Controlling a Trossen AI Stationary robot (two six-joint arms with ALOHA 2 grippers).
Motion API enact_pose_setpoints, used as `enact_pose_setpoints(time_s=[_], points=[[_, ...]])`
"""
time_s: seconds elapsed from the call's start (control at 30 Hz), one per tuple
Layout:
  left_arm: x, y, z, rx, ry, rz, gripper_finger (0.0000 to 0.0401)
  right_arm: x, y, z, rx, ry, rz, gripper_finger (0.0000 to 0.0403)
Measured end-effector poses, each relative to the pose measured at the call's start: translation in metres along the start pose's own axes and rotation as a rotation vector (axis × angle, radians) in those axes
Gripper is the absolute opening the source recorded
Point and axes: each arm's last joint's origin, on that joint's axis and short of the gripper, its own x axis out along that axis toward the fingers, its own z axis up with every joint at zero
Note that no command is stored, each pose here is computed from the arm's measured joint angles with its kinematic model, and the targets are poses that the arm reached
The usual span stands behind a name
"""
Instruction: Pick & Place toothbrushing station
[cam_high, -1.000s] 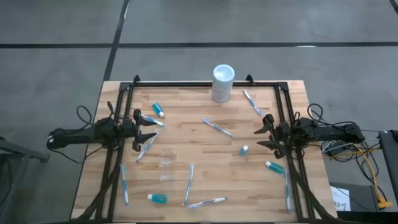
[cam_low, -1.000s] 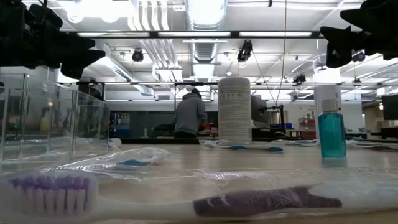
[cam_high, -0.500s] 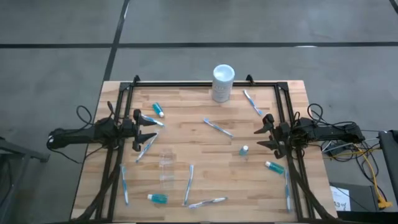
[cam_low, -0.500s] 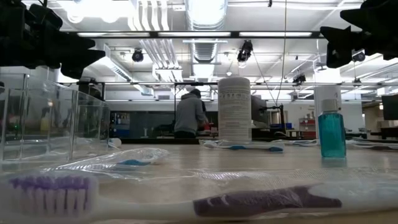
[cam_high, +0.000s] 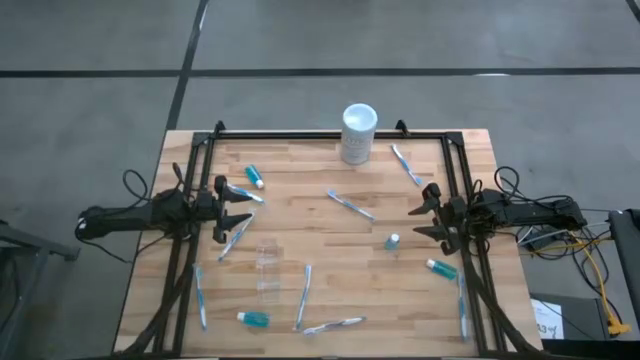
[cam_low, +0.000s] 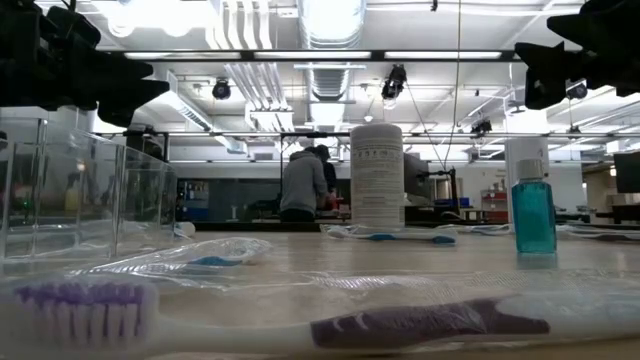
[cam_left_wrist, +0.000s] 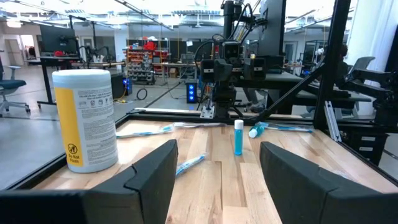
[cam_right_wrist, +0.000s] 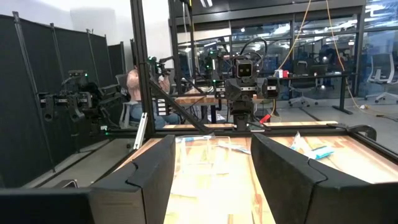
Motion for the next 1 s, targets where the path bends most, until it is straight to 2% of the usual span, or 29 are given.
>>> enact_pose_setpoints(time_s=[0.63,1.0], points=[[0.0,0.0,0.0,0.0,0.0,0.0,0.0234,0.0,0.0,0.0001,0.0,0.0,-0.001,0.0206],[0.0,0.0,0.0,0.0,0.0,0.0,0.0234,0.0,-0.0014,0.0011,0.002,-0.015,-0.051,0.0206]])
